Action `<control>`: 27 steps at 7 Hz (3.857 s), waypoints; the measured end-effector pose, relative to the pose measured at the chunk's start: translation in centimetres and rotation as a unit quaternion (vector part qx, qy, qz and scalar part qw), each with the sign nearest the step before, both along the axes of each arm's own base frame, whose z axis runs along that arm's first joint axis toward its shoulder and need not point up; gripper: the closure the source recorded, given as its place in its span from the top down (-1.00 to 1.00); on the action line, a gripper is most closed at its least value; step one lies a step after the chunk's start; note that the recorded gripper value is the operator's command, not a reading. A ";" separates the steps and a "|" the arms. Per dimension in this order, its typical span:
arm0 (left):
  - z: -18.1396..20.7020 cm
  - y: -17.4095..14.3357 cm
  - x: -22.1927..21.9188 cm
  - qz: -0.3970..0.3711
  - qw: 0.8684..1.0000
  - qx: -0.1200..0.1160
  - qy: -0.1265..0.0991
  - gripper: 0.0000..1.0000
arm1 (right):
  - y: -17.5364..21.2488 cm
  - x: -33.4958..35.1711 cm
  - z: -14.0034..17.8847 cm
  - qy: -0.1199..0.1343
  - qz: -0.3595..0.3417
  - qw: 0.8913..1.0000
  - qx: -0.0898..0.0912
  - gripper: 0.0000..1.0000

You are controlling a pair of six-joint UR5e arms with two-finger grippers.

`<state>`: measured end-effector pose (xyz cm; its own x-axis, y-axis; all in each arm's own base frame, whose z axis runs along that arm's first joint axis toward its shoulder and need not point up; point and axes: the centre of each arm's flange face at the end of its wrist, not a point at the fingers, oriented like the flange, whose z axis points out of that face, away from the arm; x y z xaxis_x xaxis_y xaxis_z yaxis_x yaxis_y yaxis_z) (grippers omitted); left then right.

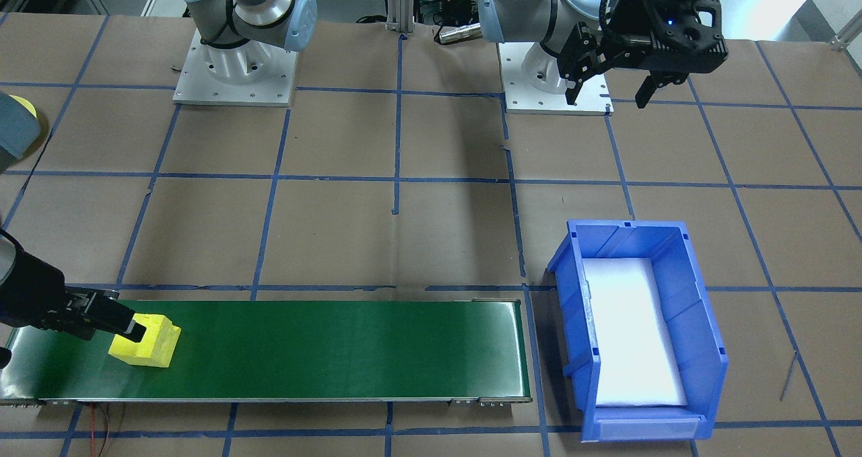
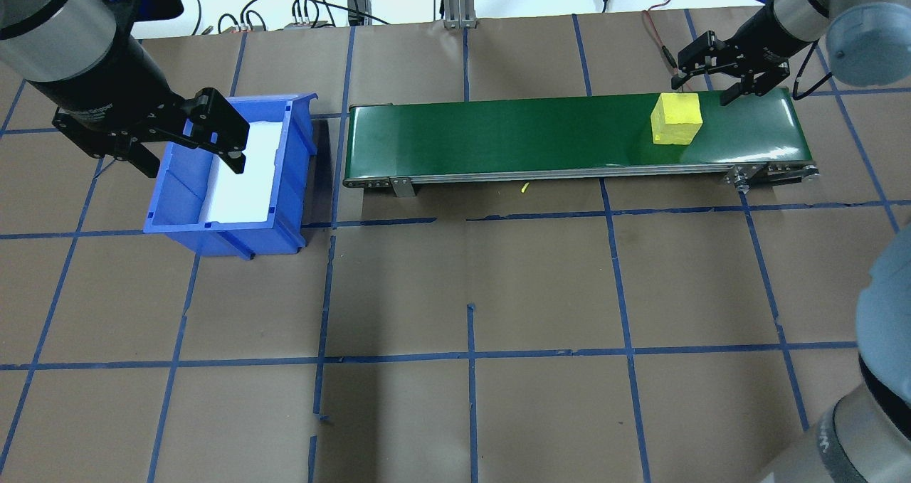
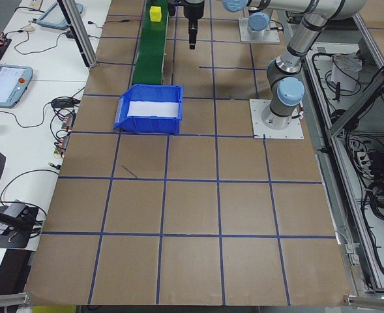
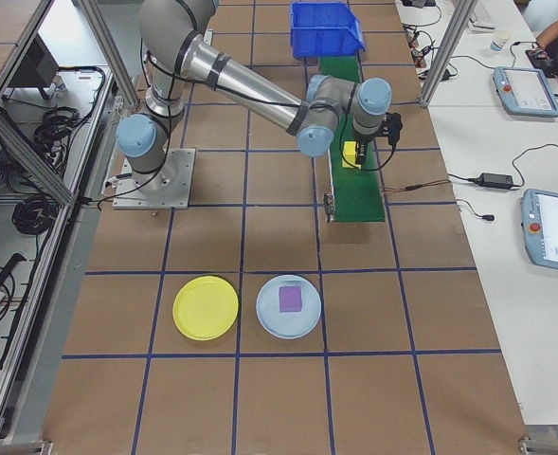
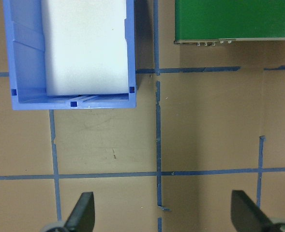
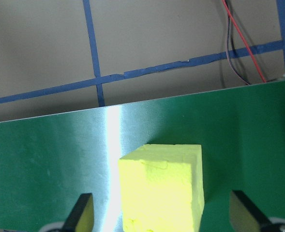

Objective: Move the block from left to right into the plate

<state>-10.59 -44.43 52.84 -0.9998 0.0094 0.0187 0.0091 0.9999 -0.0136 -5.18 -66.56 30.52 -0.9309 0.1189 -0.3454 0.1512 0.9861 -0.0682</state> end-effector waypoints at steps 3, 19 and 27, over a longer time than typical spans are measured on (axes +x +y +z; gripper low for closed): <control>0.0 0.0 0.1 0.001 1.000 -0.001 0.001 1.00 | -0.2 -0.7 -4.5 0.025 0.000 0.999 0.025 0.47; 0.0 -0.1 0.2 0.002 1.000 -0.001 0.001 1.00 | 44.6 -40.5 -6.2 0.151 0.091 0.982 0.071 -0.12; 0.0 -0.1 0.2 0.004 1.000 0.000 0.001 1.00 | 45.4 -43.2 -8.8 0.153 0.098 0.981 0.063 0.87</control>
